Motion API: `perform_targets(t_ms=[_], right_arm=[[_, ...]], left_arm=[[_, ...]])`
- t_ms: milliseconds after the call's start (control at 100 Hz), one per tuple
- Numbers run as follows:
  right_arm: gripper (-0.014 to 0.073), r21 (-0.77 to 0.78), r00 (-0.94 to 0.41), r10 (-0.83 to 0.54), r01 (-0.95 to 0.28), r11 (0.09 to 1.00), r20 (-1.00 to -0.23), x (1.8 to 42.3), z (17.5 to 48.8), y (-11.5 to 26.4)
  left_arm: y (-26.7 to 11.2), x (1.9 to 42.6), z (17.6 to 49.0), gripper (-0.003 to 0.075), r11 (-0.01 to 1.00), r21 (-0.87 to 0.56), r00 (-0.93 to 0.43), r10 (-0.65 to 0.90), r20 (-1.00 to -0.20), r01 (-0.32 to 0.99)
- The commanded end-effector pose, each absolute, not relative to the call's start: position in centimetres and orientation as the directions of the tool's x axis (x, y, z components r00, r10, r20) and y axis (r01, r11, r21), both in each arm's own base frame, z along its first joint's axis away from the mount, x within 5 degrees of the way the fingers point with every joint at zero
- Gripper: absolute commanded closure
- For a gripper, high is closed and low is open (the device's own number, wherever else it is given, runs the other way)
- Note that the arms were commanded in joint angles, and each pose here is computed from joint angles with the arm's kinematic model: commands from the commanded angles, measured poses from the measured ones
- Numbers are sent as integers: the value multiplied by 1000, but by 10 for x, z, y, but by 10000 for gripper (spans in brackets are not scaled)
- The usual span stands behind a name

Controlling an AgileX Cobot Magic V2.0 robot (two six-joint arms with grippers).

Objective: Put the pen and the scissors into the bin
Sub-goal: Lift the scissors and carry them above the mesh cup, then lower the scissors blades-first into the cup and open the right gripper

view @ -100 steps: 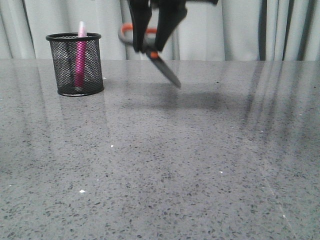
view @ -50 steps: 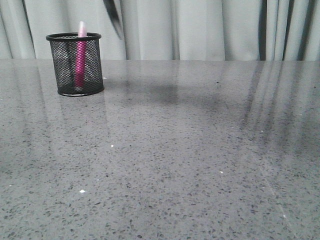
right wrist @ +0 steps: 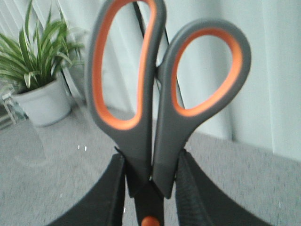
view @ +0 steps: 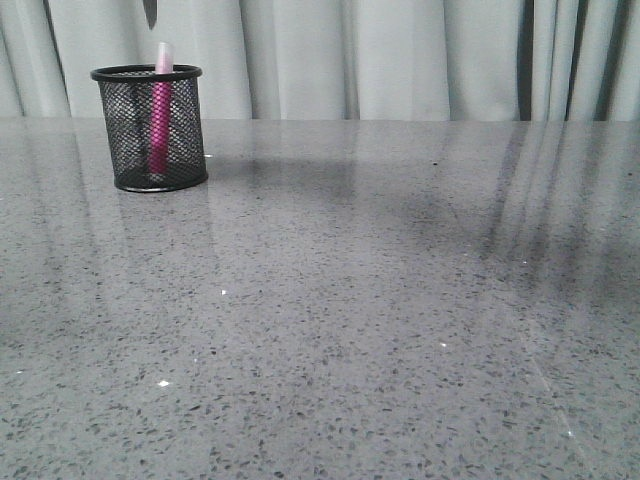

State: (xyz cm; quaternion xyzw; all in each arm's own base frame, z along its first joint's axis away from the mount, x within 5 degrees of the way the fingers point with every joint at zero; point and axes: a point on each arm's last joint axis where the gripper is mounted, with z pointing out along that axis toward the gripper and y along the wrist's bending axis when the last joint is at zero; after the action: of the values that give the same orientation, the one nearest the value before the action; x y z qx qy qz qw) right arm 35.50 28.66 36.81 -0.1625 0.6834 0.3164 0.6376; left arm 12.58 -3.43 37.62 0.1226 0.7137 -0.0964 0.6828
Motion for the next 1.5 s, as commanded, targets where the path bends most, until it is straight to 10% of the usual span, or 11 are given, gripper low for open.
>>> perform_targets(t_ms=[0, 1490], right_arm=[[670, 192, 44, 294, -665, 722, -955, 353, 403, 276], [659, 78, 92, 182, -656, 750, -979, 379, 319, 291]], left_arm=[[-30, 125, 391, 742, 964, 4, 35, -5, -999, 267], [-31, 125, 390, 742, 962, 13, 27, 6, -1000, 273]])
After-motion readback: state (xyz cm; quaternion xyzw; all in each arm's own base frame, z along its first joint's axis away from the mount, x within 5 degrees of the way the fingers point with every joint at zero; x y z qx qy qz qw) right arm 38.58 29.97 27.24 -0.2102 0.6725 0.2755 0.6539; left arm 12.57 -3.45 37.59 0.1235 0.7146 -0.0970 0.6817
